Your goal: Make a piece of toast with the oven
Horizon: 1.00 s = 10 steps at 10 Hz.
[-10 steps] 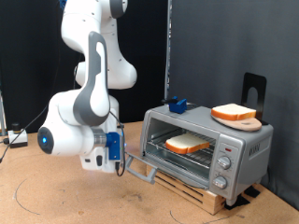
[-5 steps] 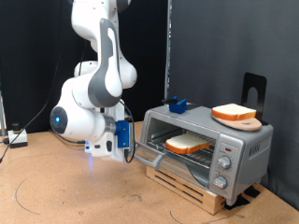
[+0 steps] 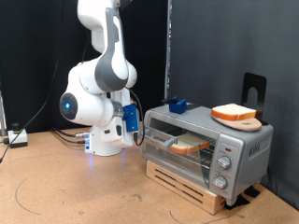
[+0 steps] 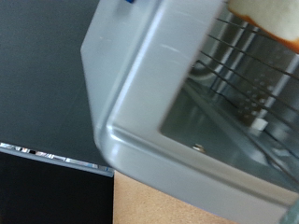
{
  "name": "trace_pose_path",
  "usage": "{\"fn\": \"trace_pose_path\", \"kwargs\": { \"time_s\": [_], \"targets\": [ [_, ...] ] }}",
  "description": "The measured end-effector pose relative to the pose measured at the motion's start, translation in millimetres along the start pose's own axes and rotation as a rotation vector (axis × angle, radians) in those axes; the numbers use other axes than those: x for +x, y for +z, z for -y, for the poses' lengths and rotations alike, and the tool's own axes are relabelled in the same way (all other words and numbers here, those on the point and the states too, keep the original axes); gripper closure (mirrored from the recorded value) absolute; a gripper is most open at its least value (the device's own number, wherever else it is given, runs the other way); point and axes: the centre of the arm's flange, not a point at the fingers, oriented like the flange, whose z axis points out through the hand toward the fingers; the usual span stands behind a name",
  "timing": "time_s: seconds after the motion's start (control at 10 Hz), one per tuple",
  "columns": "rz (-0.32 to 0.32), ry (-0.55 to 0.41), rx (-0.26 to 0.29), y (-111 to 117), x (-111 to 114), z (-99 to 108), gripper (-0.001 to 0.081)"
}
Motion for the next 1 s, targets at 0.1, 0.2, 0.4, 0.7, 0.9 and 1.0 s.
{"fn": "trace_pose_path", "kwargs": {
  "time_s": [0.1,0.2,0.4,0.7,0.9,1.0],
  "targets": [
    [0.000,0.007,-0.005,7.8,-3.4,7.7,-0.0003],
    [-0.003,0.016,-0.005,17.2,-6.5,15.3,-0.0003],
    [-0.002,0.029,-0.014,38.0,-14.4,27.6,-0.0003],
    [-0.029,0.022,-0.029,48.7,-27.3,35.7,-0.0003],
    [-0.101,0.061,-0.019,29.0,-31.9,27.8,-0.0003],
    [-0.149,0.111,-0.021,16.3,-32.7,19.5,-0.0003]
  ]
}}
